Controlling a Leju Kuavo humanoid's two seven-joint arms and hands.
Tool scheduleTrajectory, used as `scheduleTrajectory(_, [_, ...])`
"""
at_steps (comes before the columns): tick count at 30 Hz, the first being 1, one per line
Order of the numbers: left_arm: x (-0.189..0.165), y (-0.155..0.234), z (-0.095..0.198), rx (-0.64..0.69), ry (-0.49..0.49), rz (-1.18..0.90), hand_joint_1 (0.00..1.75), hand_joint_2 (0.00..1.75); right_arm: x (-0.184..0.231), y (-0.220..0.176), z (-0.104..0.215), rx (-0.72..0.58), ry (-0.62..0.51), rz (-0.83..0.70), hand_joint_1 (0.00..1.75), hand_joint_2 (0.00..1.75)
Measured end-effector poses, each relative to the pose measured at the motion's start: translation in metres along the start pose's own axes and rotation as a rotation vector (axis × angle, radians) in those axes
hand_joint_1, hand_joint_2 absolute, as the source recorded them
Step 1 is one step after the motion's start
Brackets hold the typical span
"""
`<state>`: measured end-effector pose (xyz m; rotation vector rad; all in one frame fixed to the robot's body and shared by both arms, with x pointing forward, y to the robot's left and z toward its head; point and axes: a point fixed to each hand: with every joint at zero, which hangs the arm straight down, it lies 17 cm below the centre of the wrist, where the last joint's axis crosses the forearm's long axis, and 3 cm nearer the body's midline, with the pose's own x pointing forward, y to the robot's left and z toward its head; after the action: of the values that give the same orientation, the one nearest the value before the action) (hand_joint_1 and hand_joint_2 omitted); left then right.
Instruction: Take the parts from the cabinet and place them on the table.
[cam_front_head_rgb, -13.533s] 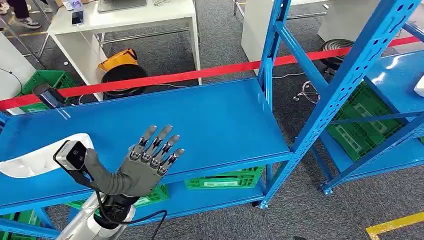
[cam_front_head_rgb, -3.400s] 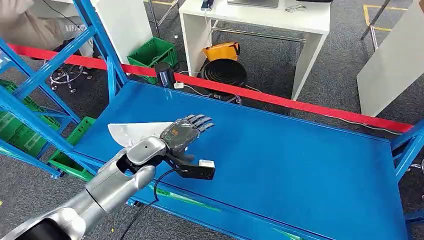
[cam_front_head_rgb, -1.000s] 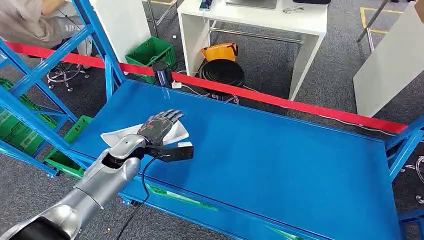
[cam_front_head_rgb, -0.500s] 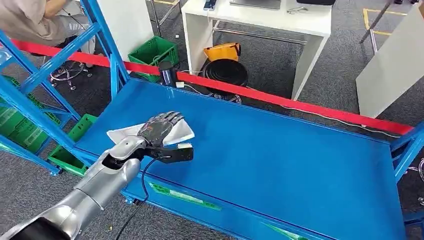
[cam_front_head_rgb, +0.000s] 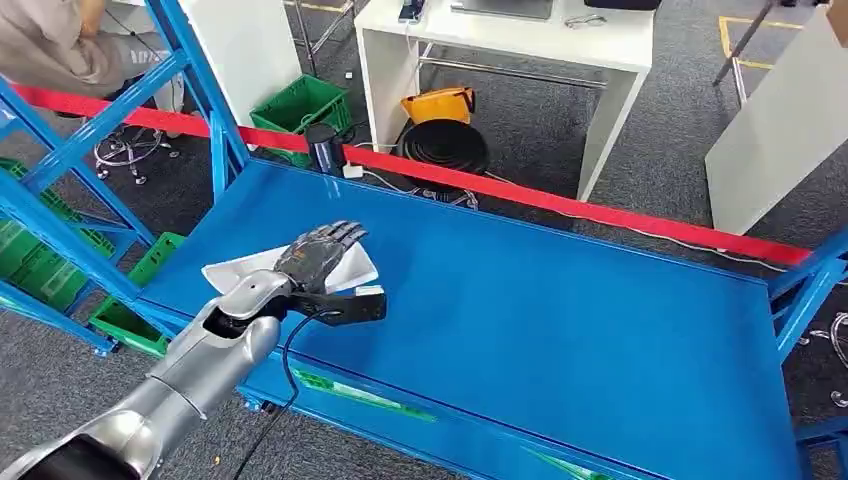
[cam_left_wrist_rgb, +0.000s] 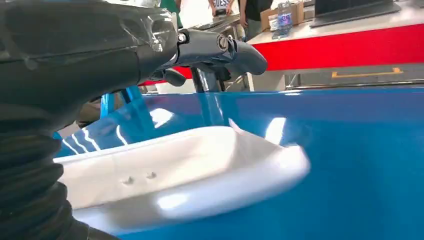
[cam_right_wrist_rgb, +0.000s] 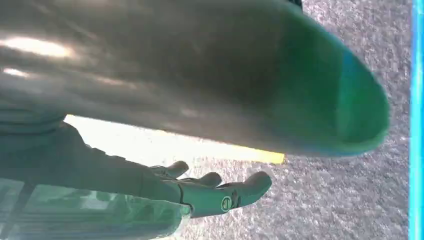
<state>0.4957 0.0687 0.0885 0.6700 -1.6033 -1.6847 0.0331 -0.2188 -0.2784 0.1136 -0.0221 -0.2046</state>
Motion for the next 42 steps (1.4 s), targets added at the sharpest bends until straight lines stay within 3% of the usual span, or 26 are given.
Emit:
scheduleTrajectory(1, [0.001, -0.002, 0.001, -0.003, -0.001, 0.002, 0.0, 1.75, -0.001, 0.001, 0.0, 0.001, 0.001, 0.0, 0.0, 0.0])
scheduleTrajectory(2, [0.001, -0.003, 0.001, -0.004, -0.001, 0.003, 1.75, 1.75, -0.002, 0.002, 0.0, 0.003, 0.003, 0.0, 0.0, 0.0])
scheduleTrajectory(5, [-0.003, 0.001, 0.0, 0.003, 0.018, -0.003, 1.75, 1.75, -0.001, 0.001, 0.0, 0.0, 0.002, -0.001, 0.0, 0.0])
scheduleTrajectory(7, [-0.017, -0.001, 0.002, -0.004, 0.095, -0.008, 1.75, 1.75, 0.0, -0.003, 0.0, -0.017, 0.0, -0.013, 0.0, 0.0])
scheduleTrajectory(8, [-0.027, -0.005, 0.007, -0.017, 0.142, -0.005, 1.62, 1.75, 0.001, -0.006, -0.001, -0.025, 0.0, -0.019, 0.0, 0.0])
scheduleTrajectory(9, [-0.033, -0.007, 0.012, -0.029, 0.168, 0.001, 0.0, 1.75, 0.001, -0.009, -0.001, -0.032, 0.002, -0.024, 0.0, 0.0])
scheduleTrajectory(22, [-0.058, 0.013, 0.024, 0.017, 0.223, 0.013, 0.0, 1.75, 0.006, -0.018, 0.0, -0.048, -0.002, -0.039, 0.0, 0.0])
scheduleTrajectory(42, [-0.058, 0.012, 0.028, 0.023, 0.227, 0.019, 0.0, 1.75, 0.006, -0.017, 0.0, -0.046, -0.001, -0.041, 0.0, 0.0])
